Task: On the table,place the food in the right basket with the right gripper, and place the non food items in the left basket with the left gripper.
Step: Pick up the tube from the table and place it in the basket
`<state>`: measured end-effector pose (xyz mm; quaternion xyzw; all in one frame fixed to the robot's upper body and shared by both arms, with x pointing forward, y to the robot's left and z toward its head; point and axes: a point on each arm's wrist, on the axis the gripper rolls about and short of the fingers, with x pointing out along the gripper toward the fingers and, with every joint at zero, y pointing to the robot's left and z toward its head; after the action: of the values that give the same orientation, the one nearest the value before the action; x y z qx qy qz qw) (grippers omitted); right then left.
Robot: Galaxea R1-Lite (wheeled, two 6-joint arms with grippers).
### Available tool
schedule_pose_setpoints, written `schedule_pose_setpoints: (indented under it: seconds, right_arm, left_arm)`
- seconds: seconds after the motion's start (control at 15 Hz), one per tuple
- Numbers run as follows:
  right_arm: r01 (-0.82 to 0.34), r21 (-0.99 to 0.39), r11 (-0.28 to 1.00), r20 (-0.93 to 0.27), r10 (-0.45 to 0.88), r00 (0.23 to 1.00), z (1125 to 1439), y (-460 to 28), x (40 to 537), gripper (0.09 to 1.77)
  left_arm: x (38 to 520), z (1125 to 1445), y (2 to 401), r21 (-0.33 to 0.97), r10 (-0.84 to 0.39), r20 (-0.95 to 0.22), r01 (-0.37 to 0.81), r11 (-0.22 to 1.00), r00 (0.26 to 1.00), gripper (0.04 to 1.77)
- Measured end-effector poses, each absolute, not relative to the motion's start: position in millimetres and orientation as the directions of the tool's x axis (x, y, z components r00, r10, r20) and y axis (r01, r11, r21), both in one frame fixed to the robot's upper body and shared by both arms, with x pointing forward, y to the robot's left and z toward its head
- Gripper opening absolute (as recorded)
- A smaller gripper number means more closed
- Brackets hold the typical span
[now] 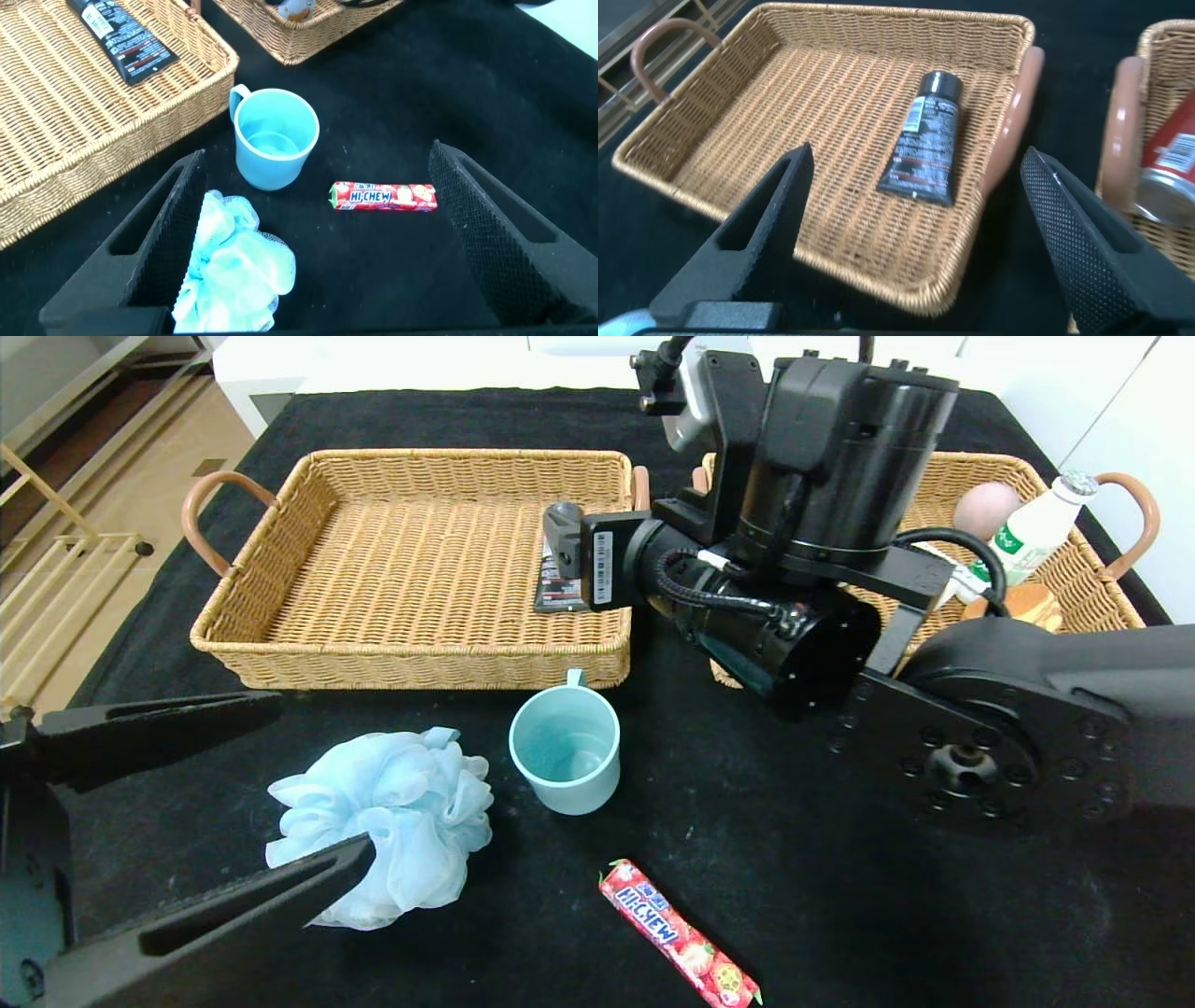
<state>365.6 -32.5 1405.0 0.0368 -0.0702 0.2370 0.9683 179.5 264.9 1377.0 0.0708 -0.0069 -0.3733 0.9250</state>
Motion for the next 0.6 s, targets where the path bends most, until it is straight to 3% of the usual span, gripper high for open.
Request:
schedule_pose_setpoints:
  seconds: [0.6]
  right_arm:
    - [-0.448, -0.005, 0.894, 0.044, 0.448, 0.893, 1399.5, -96.4, 318.0, 1.68]
  left_arm:
    - [180.8, 1375.7, 264.0, 0.135, -0.689, -0.049, 0.689, 0.712, 0.723, 1.72]
